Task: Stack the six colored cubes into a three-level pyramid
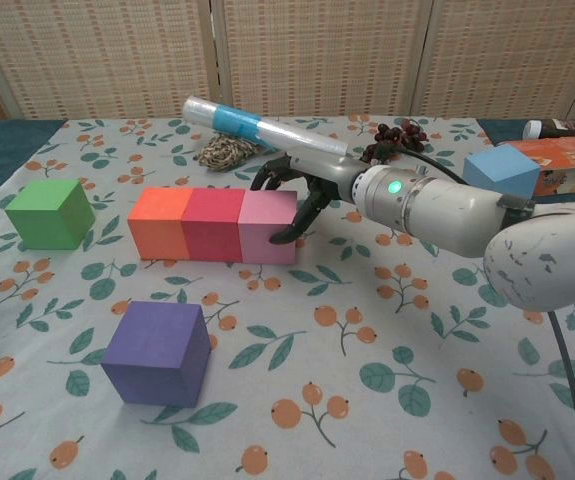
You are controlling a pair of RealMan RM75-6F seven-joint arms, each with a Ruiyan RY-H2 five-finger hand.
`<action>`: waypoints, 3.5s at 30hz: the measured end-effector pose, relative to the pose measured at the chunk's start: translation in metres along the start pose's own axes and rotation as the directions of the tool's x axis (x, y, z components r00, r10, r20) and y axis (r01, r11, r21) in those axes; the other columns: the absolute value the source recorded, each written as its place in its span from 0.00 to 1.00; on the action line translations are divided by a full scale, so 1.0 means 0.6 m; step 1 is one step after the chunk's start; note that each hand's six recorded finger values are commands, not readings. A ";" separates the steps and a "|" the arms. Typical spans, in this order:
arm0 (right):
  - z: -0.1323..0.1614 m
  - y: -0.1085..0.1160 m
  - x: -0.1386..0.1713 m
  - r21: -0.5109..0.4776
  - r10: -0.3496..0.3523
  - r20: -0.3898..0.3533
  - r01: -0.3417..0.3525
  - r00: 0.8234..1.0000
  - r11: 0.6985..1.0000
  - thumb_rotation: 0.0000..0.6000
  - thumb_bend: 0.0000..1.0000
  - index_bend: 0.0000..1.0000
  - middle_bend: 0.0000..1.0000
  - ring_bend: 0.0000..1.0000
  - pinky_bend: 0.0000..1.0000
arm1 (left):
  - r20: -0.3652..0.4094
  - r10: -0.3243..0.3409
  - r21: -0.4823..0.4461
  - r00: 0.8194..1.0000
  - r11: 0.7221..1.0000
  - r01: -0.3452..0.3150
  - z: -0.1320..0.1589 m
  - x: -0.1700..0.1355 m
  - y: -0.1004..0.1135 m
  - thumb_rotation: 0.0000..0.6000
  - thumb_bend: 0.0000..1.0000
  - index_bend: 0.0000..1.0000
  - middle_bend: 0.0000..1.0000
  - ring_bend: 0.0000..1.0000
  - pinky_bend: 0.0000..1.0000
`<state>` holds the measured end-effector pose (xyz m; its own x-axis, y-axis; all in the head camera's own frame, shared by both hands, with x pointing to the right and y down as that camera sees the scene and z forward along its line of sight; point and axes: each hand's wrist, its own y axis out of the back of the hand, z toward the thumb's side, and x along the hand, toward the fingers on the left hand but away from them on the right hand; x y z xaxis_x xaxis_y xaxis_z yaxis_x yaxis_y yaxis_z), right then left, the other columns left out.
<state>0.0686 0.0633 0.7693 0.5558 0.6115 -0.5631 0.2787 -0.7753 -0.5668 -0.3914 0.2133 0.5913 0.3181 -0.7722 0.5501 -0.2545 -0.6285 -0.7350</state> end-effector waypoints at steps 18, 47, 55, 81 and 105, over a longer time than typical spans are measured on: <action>-0.001 -0.001 -0.003 0.002 -0.003 0.004 0.003 1.000 1.000 1.00 0.11 0.36 0.31 0.08 0.00 | 0.003 -0.006 -0.004 1.000 1.000 0.006 0.000 0.000 -0.003 1.00 0.33 0.00 0.05 0.00 0.04; -0.001 -0.005 -0.001 -0.001 0.029 0.014 -0.029 0.999 1.000 1.00 0.07 0.00 0.11 0.00 0.00 | 0.007 -0.007 0.003 1.000 1.000 0.007 0.001 0.000 -0.002 1.00 0.33 0.00 0.04 0.00 0.04; 0.006 0.016 0.012 -0.009 0.015 -0.010 -0.015 1.000 1.000 1.00 0.05 0.00 0.01 0.00 0.00 | 0.020 -0.020 0.016 1.000 1.000 0.019 0.006 0.014 0.004 1.00 0.33 0.00 0.03 0.00 0.04; -0.093 0.269 0.437 0.282 -0.287 0.095 0.251 0.953 0.926 1.00 0.05 0.00 0.00 0.00 0.00 | -0.121 -0.152 0.173 0.981 0.970 0.172 -0.047 0.200 0.002 1.00 0.35 0.00 0.00 0.00 0.02; -0.128 0.230 0.509 0.240 -0.307 0.119 0.273 0.944 0.932 1.00 0.05 0.00 0.00 0.00 0.00 | -0.254 -0.250 0.222 0.934 0.925 0.308 -0.094 0.311 -0.027 1.00 0.34 0.02 0.06 0.06 0.06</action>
<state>0.3370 0.1308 0.5655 0.3463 0.8342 -0.4291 0.2232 -0.5176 -0.8260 -0.3796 0.0744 0.7283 0.1285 -0.5880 0.7986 0.0657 -0.7984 -0.5985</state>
